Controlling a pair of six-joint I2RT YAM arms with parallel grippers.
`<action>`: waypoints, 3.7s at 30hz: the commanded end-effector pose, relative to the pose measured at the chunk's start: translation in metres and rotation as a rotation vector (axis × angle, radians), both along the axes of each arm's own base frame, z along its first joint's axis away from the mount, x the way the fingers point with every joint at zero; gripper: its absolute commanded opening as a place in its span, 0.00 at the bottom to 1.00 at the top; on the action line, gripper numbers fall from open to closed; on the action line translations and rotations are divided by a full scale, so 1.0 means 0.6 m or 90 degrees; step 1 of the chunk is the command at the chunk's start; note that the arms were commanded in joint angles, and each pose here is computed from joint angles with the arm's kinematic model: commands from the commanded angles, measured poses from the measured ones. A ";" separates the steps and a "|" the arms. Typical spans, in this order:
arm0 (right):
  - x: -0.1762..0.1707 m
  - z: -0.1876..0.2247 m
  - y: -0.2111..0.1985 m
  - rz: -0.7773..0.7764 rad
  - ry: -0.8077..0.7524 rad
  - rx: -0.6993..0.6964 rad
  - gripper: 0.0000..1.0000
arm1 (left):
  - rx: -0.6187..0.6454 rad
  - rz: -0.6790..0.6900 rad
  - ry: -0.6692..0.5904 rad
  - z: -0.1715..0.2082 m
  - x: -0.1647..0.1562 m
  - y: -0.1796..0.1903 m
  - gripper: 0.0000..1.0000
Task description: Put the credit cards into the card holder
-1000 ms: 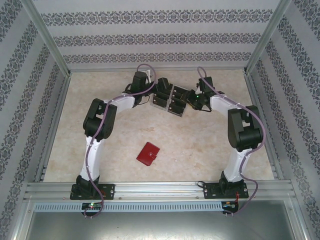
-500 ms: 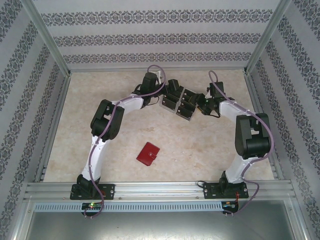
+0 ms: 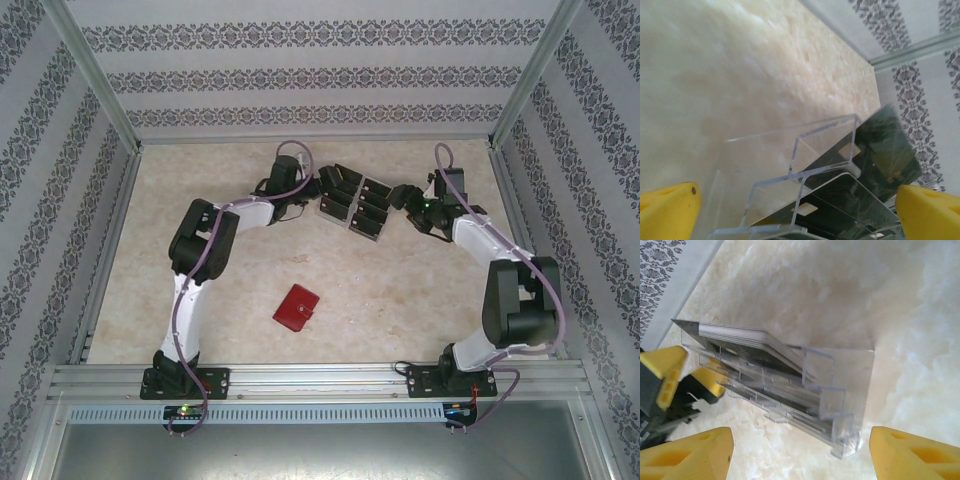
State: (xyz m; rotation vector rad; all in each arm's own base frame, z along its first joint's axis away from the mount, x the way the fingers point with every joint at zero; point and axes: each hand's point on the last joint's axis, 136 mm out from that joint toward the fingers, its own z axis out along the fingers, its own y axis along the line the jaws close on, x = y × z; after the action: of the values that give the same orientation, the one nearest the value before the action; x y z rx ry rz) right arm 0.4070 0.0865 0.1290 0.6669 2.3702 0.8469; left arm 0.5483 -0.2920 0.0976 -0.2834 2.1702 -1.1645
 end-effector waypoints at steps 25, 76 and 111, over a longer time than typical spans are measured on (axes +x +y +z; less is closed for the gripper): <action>-0.257 -0.030 0.202 0.220 0.051 -0.149 0.98 | 0.348 -0.152 0.214 -0.008 -0.462 0.198 1.00; -0.231 -0.045 0.232 0.247 0.076 -0.066 0.98 | 0.178 -0.267 0.248 -0.095 -0.590 0.077 0.00; -0.230 0.006 0.332 0.319 0.001 -0.095 0.65 | 0.138 -0.113 0.027 0.081 -0.471 0.069 0.00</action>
State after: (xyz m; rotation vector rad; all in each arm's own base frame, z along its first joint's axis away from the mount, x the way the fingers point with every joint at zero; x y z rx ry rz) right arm 0.2619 0.2802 0.1299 0.0330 2.6224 0.8937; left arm 0.2597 -0.2418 0.1231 -0.0298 2.4402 -0.9710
